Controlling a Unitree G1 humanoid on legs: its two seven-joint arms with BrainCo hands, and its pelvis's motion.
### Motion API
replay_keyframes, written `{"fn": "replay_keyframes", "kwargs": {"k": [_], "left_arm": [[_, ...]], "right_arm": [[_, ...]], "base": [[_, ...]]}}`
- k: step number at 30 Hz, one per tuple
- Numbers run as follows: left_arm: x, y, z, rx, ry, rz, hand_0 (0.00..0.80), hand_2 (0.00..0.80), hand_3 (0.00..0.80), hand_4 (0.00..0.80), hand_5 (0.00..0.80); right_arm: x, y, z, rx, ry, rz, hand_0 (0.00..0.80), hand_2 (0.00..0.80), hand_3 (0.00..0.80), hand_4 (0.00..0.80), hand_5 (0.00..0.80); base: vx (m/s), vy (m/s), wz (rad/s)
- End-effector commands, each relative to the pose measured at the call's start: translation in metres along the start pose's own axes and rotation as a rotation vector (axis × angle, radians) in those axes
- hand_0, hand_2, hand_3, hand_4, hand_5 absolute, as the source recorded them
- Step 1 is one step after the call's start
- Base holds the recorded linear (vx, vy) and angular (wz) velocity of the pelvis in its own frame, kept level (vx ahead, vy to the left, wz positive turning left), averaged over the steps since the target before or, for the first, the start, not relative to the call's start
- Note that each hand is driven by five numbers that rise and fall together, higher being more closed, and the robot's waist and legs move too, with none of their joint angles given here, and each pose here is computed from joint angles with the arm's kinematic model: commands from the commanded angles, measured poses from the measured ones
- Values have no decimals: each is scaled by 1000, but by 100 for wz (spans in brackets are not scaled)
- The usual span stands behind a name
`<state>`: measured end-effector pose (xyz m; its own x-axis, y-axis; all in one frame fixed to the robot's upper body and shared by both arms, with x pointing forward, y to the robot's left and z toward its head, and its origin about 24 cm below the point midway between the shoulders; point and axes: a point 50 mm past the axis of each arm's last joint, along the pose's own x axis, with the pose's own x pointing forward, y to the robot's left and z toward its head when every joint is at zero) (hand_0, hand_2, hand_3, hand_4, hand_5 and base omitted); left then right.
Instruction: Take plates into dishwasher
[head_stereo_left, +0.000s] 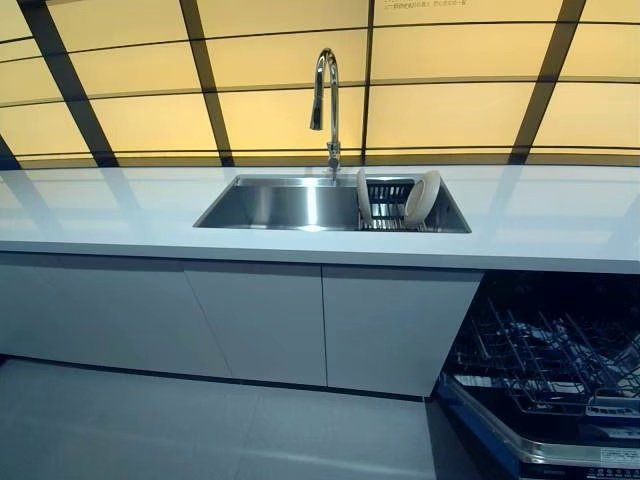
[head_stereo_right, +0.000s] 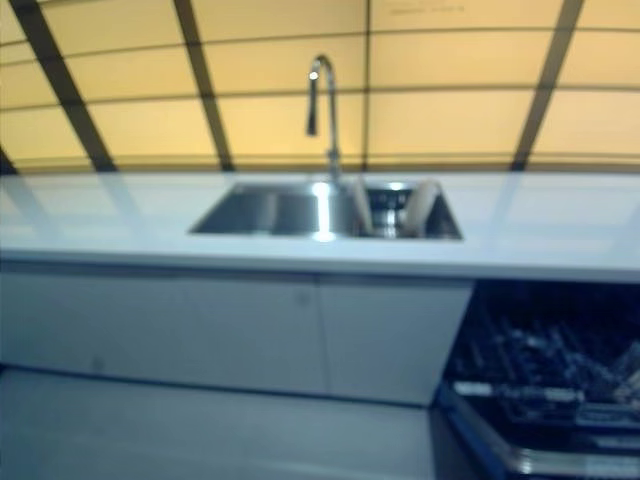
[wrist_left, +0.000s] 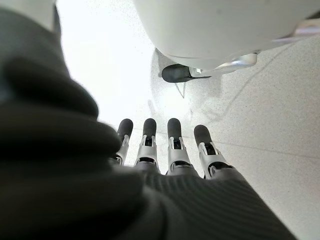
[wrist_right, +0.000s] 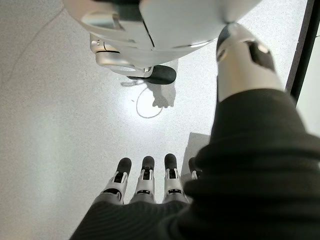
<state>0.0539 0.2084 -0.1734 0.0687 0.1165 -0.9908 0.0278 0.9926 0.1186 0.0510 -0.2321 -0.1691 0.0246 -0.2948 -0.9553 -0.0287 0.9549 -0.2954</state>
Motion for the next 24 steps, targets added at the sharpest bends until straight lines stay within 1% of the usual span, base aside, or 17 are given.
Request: {"fn": "replay_keyframes", "kwargs": {"k": [1,4,11,17,24], "left_arm": [[-1,-10,24,20,-59,-20,0,0,0,0,0],[-1,-12,28,0,-80,-29,0,0,0,0,0],[0,-15,20,6,-37,-34,0,0,0,0,0],[0,-14,19,15,-47,-17,0,0,0,0,0],[-1,-14,25,6,-66,-17,0,0,0,0,0]], "right_arm": [[-1,8,10,17,15,23,0,0,0,0,0],[-2,9,13,18,9,27,0,0,0,0,0],[-2,11,13,17,23,24,0,0,0,0,0],[-2,14,7,21,43,30,0,0,0,0,0],[-3,13,14,43,33,39,0,0,0,0,0]], "base": [[0,0,0],[-44,15,0],[-11,4,0],[11,-5,0],[-3,-8,-1]]}}
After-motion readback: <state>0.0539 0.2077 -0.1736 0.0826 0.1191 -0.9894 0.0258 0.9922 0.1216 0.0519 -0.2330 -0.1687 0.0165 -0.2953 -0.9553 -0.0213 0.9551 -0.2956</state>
